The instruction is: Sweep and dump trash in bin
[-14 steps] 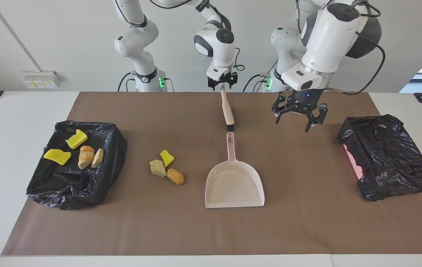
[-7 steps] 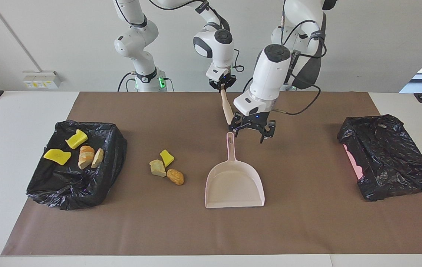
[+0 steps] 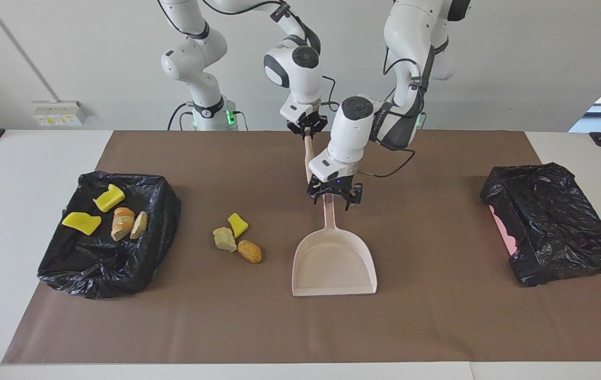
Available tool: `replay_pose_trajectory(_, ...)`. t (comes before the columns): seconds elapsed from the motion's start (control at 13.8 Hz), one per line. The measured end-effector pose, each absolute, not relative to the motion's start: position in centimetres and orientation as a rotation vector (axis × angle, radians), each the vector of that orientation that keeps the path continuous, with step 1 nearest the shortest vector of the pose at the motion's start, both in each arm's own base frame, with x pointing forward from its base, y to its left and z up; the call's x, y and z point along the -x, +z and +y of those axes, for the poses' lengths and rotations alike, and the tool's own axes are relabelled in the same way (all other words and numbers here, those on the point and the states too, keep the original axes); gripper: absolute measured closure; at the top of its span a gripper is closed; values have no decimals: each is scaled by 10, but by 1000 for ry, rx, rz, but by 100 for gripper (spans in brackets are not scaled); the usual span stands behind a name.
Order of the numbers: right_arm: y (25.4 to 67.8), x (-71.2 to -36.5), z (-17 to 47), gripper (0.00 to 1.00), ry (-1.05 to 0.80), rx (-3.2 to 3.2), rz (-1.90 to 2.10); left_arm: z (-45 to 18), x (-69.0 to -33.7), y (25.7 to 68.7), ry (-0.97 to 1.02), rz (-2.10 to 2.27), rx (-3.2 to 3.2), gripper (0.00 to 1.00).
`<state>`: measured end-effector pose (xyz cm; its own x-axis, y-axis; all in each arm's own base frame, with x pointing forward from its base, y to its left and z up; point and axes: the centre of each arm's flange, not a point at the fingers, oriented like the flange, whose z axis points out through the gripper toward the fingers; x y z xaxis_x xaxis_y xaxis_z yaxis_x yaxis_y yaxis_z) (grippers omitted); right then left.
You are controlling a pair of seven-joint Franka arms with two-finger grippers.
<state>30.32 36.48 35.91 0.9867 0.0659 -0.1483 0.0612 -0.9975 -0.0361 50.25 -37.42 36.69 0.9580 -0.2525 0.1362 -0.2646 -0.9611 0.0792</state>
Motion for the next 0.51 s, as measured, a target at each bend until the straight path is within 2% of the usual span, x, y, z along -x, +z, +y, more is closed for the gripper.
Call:
replay_pose_trajectory(0.29, 388, -341, 305, 74, 239, 3125, -79, -381, -500, 358, 201, -332, -3010, 0)
replay_pose_trajectory(0.44, 397, -361, 272, 74, 232, 3132, -44, -384, -499, 354, 198, -324, -3011, 6)
replay_pose_trajectory(0.51, 399, -371, 256, 74, 227, 3146, -23, -383, -499, 354, 199, -322, -3011, 16)
